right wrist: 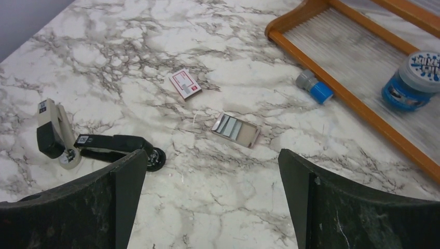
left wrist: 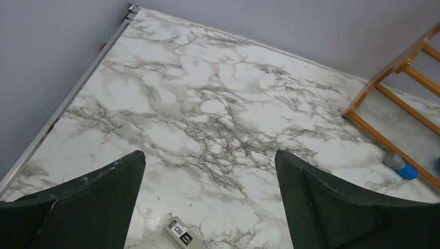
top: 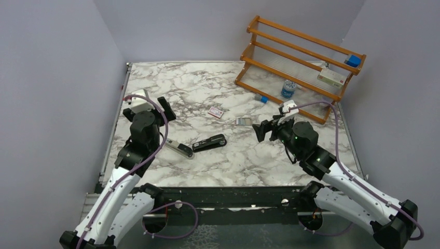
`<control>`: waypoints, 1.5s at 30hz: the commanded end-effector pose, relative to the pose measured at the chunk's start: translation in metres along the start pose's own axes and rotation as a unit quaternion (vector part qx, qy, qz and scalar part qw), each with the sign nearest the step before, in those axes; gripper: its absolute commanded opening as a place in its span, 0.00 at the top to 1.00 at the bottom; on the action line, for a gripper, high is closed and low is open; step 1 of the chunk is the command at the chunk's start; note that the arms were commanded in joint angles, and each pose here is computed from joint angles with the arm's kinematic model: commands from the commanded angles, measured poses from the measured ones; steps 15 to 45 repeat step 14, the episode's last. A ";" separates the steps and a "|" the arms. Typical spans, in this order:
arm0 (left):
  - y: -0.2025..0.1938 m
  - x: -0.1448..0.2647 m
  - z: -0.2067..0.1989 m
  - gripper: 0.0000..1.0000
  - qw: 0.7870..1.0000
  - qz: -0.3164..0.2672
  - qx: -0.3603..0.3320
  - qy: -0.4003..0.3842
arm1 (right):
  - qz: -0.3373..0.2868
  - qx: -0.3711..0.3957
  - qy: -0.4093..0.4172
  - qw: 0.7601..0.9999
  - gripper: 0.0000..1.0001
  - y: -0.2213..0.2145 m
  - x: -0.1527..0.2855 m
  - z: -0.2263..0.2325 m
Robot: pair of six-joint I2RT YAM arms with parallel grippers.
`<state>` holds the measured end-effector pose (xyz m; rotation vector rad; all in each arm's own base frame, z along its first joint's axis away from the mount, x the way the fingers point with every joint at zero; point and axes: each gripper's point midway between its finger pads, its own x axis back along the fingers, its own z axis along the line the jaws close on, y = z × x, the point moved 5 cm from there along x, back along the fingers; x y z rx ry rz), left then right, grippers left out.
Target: Load the staples into the stapler
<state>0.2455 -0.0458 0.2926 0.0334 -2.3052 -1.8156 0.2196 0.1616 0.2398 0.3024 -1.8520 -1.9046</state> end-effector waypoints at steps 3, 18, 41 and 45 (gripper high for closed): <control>-0.019 0.014 0.030 0.01 0.997 -0.005 0.027 0.067 | 0.005 -0.050 -0.059 0.997 0.01 -0.013 0.008 -0.013; -0.020 0.016 0.036 0.01 0.996 -0.007 0.027 0.085 | 0.005 -0.048 -0.093 0.994 0.00 -0.019 0.009 -0.023; -0.020 0.016 0.036 0.01 0.996 -0.007 0.027 0.085 | 0.005 -0.048 -0.093 0.994 0.00 -0.019 0.009 -0.023; -0.020 0.016 0.036 0.01 0.996 -0.007 0.027 0.085 | 0.005 -0.048 -0.093 0.994 0.00 -0.019 0.009 -0.023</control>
